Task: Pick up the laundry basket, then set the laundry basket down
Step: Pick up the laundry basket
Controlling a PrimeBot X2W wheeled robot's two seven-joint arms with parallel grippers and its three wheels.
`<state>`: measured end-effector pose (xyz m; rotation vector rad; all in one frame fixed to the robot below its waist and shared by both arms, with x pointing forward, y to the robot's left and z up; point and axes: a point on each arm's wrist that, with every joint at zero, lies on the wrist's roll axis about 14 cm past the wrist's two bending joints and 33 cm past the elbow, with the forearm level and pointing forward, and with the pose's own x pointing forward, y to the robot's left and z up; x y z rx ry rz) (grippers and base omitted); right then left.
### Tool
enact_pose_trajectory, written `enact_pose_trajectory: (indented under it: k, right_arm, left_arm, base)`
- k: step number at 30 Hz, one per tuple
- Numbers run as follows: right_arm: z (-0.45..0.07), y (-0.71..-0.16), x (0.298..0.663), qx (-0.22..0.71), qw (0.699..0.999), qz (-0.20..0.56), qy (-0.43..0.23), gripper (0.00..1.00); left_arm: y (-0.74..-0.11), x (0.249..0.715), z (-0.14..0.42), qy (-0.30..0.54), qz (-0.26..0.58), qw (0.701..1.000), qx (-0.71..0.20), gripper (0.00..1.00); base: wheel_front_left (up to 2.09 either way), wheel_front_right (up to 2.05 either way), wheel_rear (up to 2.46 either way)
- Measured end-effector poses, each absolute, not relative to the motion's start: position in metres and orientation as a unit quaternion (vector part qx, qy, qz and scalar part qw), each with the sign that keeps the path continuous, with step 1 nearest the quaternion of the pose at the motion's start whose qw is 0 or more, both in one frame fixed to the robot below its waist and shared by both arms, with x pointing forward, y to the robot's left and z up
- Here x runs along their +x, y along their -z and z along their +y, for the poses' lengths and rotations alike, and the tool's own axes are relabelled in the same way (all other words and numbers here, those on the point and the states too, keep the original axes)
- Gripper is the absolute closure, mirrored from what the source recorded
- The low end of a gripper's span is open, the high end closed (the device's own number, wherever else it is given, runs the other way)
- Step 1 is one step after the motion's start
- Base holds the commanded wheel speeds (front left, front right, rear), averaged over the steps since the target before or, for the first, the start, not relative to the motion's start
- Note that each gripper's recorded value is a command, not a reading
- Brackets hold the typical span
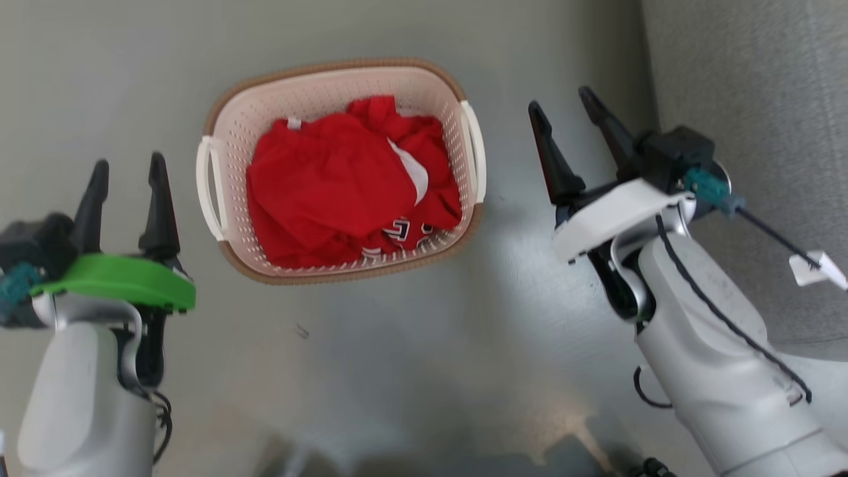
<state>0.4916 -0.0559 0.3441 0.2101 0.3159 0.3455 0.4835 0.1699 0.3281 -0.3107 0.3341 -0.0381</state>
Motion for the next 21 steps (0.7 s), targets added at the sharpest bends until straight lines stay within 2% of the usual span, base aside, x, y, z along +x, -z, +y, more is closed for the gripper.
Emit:
enact_pose_trajectory:
  k: [14, 21]
  right_arm:
    - [-0.047, -0.274, 0.504, 0.094, 0.949, 0.236, -0.188, 0.0]
    - [-0.044, -0.234, 0.494, 0.11, 0.931, 0.295, -0.185, 0.0]
  left_arm:
    - [-0.25, 0.49, 0.167, 0.019, 0.277, 0.947, -0.159, 0.0]
    - [-0.22, 0.494, 0.164, 0.024, 0.317, 0.936, -0.151, 0.0]
  base:
    - [0.0, 0.0, 0.0]
    - [0.0, 0.0, 0.0]
